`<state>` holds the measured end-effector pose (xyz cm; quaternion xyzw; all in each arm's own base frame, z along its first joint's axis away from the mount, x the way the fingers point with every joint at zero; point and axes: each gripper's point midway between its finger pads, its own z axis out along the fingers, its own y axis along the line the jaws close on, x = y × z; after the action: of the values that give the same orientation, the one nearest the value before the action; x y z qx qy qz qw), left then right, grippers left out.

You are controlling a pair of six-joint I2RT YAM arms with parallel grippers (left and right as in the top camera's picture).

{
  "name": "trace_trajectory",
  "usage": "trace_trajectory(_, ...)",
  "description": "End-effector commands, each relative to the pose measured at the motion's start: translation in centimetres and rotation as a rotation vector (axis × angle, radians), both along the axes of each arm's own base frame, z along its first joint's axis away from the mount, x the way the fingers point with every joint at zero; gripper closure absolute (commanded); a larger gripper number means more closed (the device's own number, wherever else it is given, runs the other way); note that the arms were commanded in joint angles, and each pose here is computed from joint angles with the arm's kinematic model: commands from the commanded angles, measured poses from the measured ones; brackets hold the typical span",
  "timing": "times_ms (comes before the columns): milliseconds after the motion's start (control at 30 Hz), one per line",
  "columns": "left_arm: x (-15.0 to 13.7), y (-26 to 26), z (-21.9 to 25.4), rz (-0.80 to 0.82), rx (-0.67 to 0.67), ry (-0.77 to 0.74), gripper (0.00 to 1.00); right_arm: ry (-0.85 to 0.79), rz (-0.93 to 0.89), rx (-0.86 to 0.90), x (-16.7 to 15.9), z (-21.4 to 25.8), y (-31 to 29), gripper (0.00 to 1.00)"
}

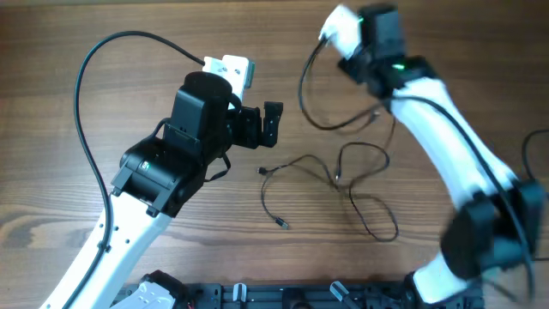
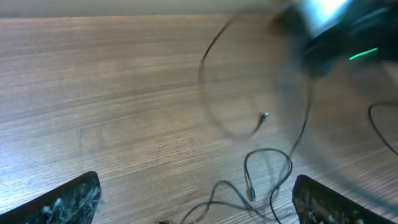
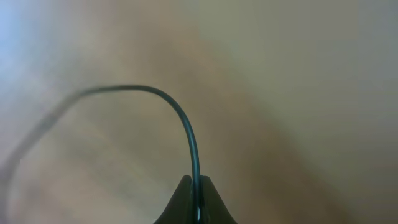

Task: Untangle cables

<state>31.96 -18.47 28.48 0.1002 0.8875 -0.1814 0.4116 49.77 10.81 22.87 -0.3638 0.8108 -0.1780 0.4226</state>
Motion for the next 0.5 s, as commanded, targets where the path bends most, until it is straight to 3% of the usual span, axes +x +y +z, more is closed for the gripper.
trace_trajectory(0,0.1,0.1,0.2,0.014,-0.007,-0.003,0.0,-0.31,-0.146,0.024,-2.1,12.1,-3.4,0.96)
trace_trajectory(67,0.1,0.1,0.2,0.014,-0.007,-0.003,0.0,-0.536,-0.216,0.042,-4.2,19.7,-5.4,0.96)
trace_trajectory(200,0.1,0.1,0.2,0.014,-0.007,-0.003,0.0,-0.874,-0.318,-0.012,-8.3,29.9,-8.3,0.96)
trace_trajectory(267,0.1,0.1,0.2,0.014,-0.007,-0.003,0.0,-0.946,-0.318,-0.066,-9.6,32.2,-8.7,0.96)
trace_trajectory(333,0.1,0.1,0.2,0.014,-0.007,-0.003,0.0,-0.946,-0.307,-0.249,-10.2,33.0,-9.0,0.96)
trace_trajectory(467,0.1,0.1,0.2,0.014,-0.007,-0.003,0.0,-1.044,-0.42,-0.435,-12.7,36.5,-10.8,0.96)
